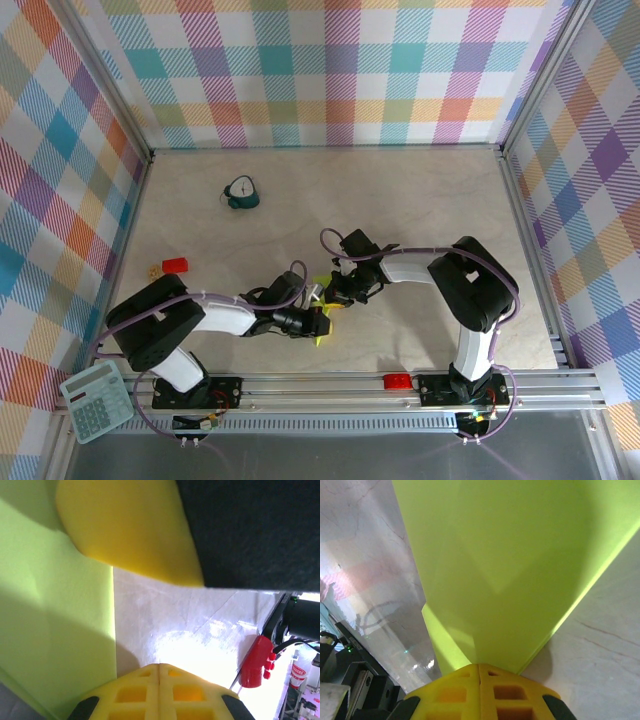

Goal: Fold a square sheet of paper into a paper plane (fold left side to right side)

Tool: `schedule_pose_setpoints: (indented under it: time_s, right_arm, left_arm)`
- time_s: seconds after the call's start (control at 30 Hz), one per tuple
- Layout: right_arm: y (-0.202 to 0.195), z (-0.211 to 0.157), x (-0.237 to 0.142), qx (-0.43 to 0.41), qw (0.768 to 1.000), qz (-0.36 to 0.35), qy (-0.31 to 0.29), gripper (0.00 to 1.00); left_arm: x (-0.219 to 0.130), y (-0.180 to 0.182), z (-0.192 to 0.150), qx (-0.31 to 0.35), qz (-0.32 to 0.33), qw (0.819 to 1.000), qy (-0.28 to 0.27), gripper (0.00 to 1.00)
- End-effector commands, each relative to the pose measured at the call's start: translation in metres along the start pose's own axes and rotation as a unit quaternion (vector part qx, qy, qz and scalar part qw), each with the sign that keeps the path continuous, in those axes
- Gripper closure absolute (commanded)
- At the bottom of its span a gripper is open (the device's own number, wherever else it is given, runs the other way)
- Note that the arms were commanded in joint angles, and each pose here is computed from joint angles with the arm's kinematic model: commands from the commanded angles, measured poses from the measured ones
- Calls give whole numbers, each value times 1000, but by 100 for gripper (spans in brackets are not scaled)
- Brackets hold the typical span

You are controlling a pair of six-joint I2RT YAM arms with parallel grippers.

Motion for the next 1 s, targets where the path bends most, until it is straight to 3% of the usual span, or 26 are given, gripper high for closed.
schedule_pose_setpoints:
  time_s: [0.0,0.97]
  right_arm:
    - [-62,-34,20,59,987,-142,55,100]
    - [-65,-35,22,62,985,-149,65,100]
  left_arm:
    - [-2,19,-27,-30,36,998,49,100]
    - [-9,36,-60,-13,95,993,76,100]
Point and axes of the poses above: each hand's point on the last joint's axis, 136 mm out from that joint toward the fingers, its own x axis out along the fingers, its own y axis along the line the jaws close on, z = x × y, the point moved 6 cm from there along -x, back along the fingers, and after that the axes turned 7 degrees about -x, right-handed, at the moved point
